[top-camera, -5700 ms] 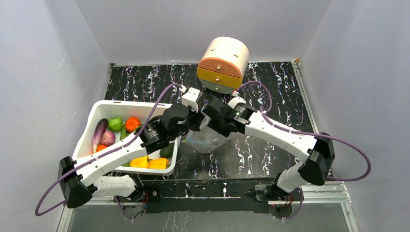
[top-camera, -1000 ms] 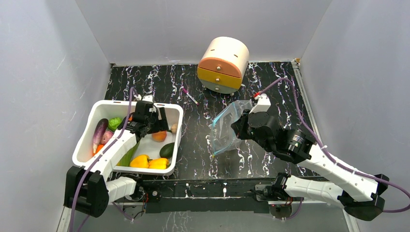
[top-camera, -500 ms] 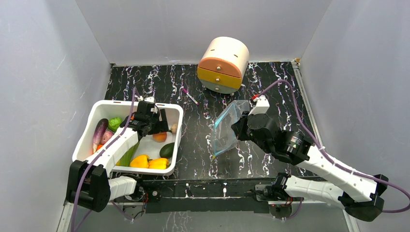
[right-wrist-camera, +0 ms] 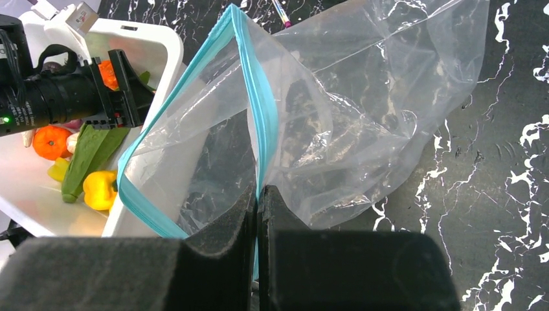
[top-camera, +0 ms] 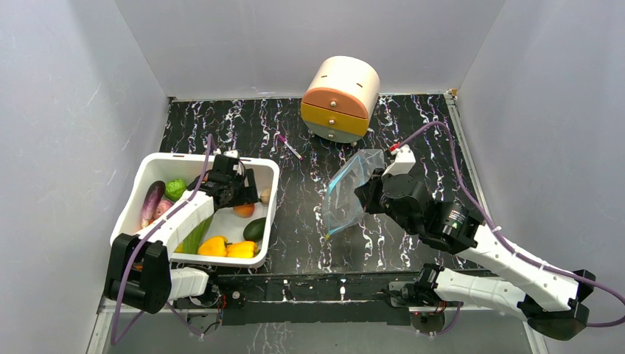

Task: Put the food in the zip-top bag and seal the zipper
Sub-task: Pick up the fake fruit from the bin.

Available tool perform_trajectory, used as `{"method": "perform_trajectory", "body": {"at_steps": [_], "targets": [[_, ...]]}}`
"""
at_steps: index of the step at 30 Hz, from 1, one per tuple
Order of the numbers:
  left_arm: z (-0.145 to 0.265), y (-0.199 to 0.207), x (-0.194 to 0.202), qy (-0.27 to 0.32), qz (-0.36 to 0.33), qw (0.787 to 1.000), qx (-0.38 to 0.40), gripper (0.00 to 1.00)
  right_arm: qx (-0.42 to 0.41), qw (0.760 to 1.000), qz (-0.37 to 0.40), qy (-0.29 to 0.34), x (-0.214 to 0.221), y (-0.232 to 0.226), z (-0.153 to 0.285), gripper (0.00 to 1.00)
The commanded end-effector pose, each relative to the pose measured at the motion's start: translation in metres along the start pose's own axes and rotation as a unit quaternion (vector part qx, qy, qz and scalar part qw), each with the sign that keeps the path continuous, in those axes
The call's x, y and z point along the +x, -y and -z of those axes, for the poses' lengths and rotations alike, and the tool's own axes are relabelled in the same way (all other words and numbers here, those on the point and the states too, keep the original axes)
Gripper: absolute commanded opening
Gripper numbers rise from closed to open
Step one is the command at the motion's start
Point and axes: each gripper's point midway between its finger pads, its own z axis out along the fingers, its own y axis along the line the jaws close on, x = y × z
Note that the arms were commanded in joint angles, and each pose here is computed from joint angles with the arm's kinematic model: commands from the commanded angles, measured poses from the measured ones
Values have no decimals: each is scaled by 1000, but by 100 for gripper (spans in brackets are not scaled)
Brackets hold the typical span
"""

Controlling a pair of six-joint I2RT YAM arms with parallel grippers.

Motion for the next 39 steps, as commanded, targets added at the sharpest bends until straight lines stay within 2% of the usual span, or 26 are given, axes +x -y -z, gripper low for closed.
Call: {"method": "perform_trajectory", "body": {"at_steps": [1, 4, 10, 17, 25, 35, 39], "targets": [[6, -5, 1, -3, -2, 1000, -7, 73, -16, 999, -8, 35, -20, -10, 2, 0], [10, -3, 0, 1, -5, 1000, -1, 65, -18, 999, -11, 33, -19, -11, 1, 0], [23, 1, -6, 21, -1, 1000, 16, 59, -7, 1000, -14, 23, -10, -6, -2, 0], [47, 7, -17, 48, 3, 998, 39, 55, 1, 1000, -20, 23, -13, -5, -1, 0], [87, 30, -36, 78, -3, 991, 104, 52, -10, 999, -37, 18, -18, -15, 0, 0], [144, 80, -49, 103, -31, 960, 258, 50, -8, 999, -36, -27, 5, -23, -17, 0], [165, 97, -52, 109, -14, 943, 314, 49, -26, 998, -47, -28, 6, -33, -22, 0]]}}
